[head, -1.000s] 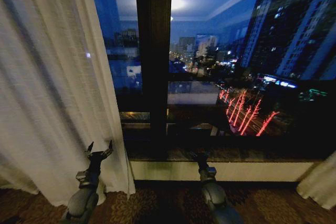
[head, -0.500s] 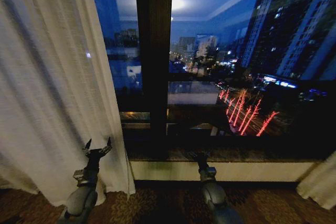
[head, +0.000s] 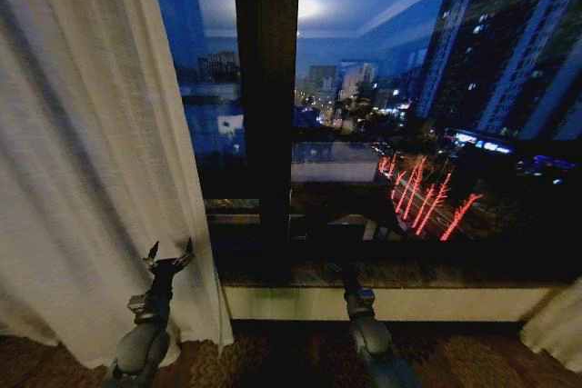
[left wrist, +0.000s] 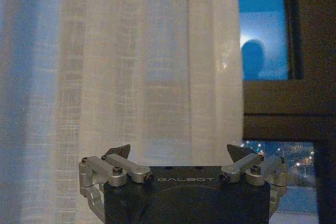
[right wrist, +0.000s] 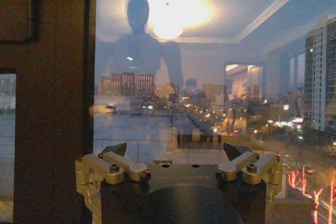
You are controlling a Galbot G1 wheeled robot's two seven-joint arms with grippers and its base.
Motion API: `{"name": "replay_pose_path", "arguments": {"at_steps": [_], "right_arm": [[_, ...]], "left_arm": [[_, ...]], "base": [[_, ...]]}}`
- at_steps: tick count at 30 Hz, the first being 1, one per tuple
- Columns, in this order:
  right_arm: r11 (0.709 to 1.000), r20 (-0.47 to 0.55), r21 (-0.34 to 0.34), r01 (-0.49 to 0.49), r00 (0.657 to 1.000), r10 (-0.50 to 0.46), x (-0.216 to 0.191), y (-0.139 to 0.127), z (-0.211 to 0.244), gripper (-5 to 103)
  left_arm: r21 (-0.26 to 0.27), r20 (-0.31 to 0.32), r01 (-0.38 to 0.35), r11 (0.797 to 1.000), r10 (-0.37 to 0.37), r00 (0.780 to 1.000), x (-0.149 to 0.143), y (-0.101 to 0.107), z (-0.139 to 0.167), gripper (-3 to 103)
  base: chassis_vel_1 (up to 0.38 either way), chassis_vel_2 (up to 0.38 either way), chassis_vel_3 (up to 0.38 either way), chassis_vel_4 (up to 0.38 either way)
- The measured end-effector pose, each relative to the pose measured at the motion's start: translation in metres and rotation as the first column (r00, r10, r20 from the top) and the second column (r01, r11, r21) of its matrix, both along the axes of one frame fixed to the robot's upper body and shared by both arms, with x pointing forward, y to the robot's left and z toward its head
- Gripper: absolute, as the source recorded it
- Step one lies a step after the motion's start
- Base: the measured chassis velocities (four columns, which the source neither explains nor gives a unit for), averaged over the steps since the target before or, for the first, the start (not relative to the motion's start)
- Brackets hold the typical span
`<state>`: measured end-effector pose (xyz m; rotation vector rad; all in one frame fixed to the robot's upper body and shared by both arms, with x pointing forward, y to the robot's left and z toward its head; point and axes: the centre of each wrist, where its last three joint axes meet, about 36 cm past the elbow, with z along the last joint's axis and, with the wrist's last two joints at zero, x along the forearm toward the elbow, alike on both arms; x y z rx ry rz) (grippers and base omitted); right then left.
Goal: Open the curtains by pulling them apart, changing their state from closed to fully open.
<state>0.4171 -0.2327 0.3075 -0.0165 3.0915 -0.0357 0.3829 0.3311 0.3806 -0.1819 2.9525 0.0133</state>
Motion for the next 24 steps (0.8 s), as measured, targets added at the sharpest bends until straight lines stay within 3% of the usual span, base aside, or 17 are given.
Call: {"name": "replay_pose_path", "arguments": {"at_steps": [9,15,24], "right_arm": [[1.000,0.000,0.000,0.000,1.000,0.000,0.000,0.000,0.000,100],[1.000,0.000,0.000,0.000,1.000,0.000,0.000,0.000,0.000,100],[1.000,0.000,0.000,0.000,1.000,0.000,0.000,0.000,0.000,100]], "left_arm": [[0.011,-0.042,0.032,0.999,-0.032,0.999,0.038,0.016,-0.010,100],[-0.001,-0.049,0.090,0.996,-0.090,0.995,0.050,0.007,-0.014,100],[0.005,-0.053,0.107,0.994,-0.106,0.993,0.082,0.004,-0.018,100]], "base": [[-0.003,0.017,0.005,-0.008],[0.000,0.000,0.000,0.000],[0.000,0.000,0.000,0.000]]}}
